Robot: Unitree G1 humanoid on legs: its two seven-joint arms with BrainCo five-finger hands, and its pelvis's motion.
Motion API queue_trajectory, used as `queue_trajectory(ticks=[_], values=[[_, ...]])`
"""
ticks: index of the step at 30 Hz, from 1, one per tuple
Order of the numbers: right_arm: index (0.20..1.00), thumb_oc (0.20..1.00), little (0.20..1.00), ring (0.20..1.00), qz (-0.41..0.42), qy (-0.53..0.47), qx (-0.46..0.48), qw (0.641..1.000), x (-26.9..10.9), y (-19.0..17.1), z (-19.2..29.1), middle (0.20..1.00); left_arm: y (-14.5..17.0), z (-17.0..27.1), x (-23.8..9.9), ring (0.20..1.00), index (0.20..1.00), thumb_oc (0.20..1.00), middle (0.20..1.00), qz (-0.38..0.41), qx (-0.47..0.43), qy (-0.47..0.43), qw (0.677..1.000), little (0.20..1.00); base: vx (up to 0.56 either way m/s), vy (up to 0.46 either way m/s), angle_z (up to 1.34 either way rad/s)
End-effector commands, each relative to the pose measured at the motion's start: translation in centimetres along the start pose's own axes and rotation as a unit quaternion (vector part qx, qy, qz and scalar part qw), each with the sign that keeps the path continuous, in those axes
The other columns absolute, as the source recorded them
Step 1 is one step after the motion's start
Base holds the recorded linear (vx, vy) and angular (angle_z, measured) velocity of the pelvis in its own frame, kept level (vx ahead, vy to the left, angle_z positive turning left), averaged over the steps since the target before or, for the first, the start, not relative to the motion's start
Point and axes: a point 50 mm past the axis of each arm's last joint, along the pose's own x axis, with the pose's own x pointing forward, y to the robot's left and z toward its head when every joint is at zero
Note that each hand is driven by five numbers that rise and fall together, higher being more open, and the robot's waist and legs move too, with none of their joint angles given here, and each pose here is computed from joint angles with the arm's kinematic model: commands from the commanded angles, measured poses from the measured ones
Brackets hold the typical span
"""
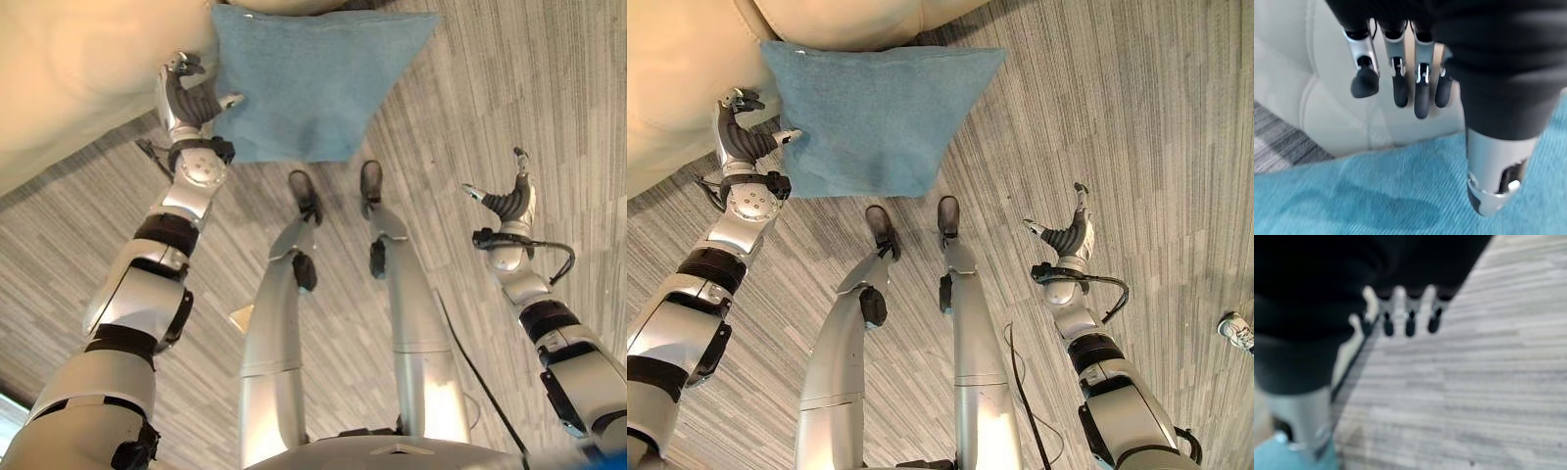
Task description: Pick up all the scattered cushions and arrange them neatly on the sofa.
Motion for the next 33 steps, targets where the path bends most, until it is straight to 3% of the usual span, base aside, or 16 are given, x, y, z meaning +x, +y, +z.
queue_trajectory(ticks=[1, 12, 19, 20, 21, 22, 26, 33], values=[[1.000, 1.000, 1.000, 1.000, -0.007, -0.008, -0.020, 1.000, -0.5, -1.2, -0.8, 1.000, -1.2, 0.1, -0.7, 1.000, 1.000, 1.000, 1.000, -0.018, -0.021, 0.000, 1.000, 1.000, 0.00, 0.000, 0.00], [1.000, 1.000, 1.000, 1.000, 0.008, -0.015, -0.027, 0.999, -0.7, -0.7, -0.5, 1.000, -5.6, 1.6, -2.5, 1.000, 1.000, 1.000, 1.000, -0.078, -0.078, 0.015, 0.994, 1.000, 0.00, -0.002, 0.00], [1.000, 1.000, 1.000, 1.000, 0.017, -0.023, -0.035, 0.999, -0.2, -0.5, 0.1, 1.000, -8.8, 5.6, -3.3, 1.000, 1.000, 1.000, 1.000, -0.125, -0.149, -0.008, 0.981, 1.000, 0.01, -0.015, -0.02], [1.000, 1.000, 1.000, 1.000, 0.017, -0.025, -0.036, 0.999, -0.1, -0.5, 0.2, 1.000, -9.0, 5.9, -3.4, 0.934, 0.934, 0.934, 0.934, -0.129, -0.150, -0.011, 0.980, 0.934, 0.00, 0.000, 0.00], [1.000, 1.000, 1.000, 1.000, 0.016, -0.025, -0.038, 0.999, 0.0, -0.5, 0.2, 1.000, -9.4, 6.4, -3.6, 0.545, 0.545, 0.545, 0.545, -0.136, -0.153, -0.017, 0.979, 0.545, 0.00, 0.000, 0.00], [1.000, 1.000, 1.000, 1.000, 0.016, -0.025, -0.038, 0.999, 0.0, -0.5, 0.2, 1.000, -9.4, 6.4, -3.6, 0.225, 0.225, 0.225, 0.225, -0.136, -0.153, -0.017, 0.979, 0.225, 0.00, 0.000, 0.00], [1.000, 1.000, 1.000, 1.000, 0.008, -0.041, -0.033, 0.999, 0.7, -0.6, 1.3, 1.000, -10.2, 7.5, -4.2, 0.200, 0.200, 0.200, 0.200, -0.150, -0.183, -0.022, 0.971, 0.200, 0.01, -0.018, -0.01], [1.000, 1.000, 1.000, 1.000, -0.013, -0.043, -0.032, 0.998, 1.2, -1.7, 1.4, 1.000, -9.0, 7.1, -3.6, 0.200, 0.200, 0.200, 0.200, -0.130, -0.193, -0.024, 0.972, 0.200, 0.00, 0.000, 0.00]])
